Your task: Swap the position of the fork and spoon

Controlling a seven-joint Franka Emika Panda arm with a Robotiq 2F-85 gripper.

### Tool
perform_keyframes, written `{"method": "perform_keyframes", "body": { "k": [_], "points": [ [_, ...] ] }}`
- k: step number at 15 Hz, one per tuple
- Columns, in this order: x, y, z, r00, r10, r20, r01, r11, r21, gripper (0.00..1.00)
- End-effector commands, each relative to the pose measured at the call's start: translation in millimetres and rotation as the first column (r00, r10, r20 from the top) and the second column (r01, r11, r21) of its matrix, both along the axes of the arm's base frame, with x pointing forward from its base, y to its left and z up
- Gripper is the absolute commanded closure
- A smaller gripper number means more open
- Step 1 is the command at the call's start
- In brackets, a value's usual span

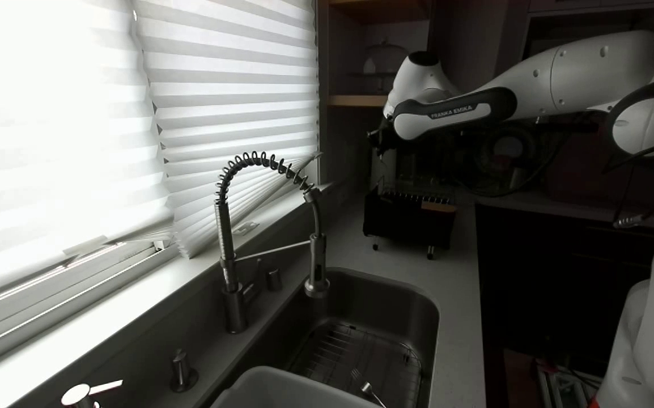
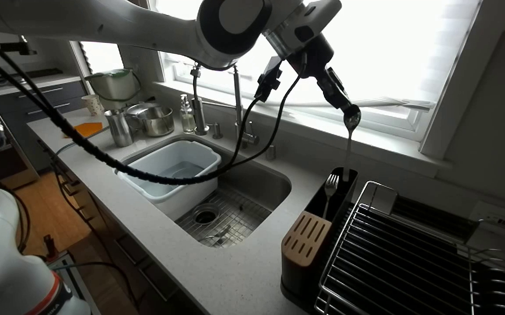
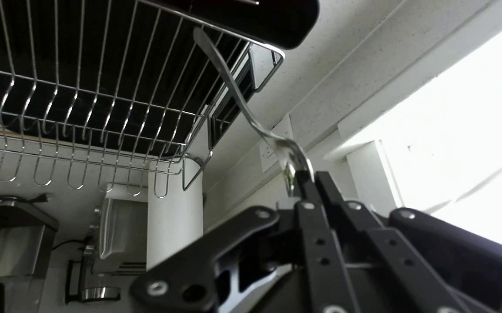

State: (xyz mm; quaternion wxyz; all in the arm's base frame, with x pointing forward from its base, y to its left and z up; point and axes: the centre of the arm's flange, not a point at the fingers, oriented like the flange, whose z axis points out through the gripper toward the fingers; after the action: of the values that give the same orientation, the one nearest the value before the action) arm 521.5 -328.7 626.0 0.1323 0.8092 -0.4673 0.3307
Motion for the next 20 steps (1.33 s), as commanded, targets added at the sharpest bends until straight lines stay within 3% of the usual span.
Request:
{"method": "perform_keyframes", "body": {
  "k": [1, 7, 20],
  "points": [
    [-28.5, 6.8, -11.8, 1.0, -0.024, -0.015, 0.024, 0.999, 0.045, 0.99],
    [-47.6, -1.4, -33.4, 1.0, -0.031, -0.004, 0.031, 0.993, 0.114, 0.99],
    [-54.4, -30.9, -81.2, 0.993, -0.11, 0.033, 0.1, 0.973, 0.208, 0.99]
  ]
}}
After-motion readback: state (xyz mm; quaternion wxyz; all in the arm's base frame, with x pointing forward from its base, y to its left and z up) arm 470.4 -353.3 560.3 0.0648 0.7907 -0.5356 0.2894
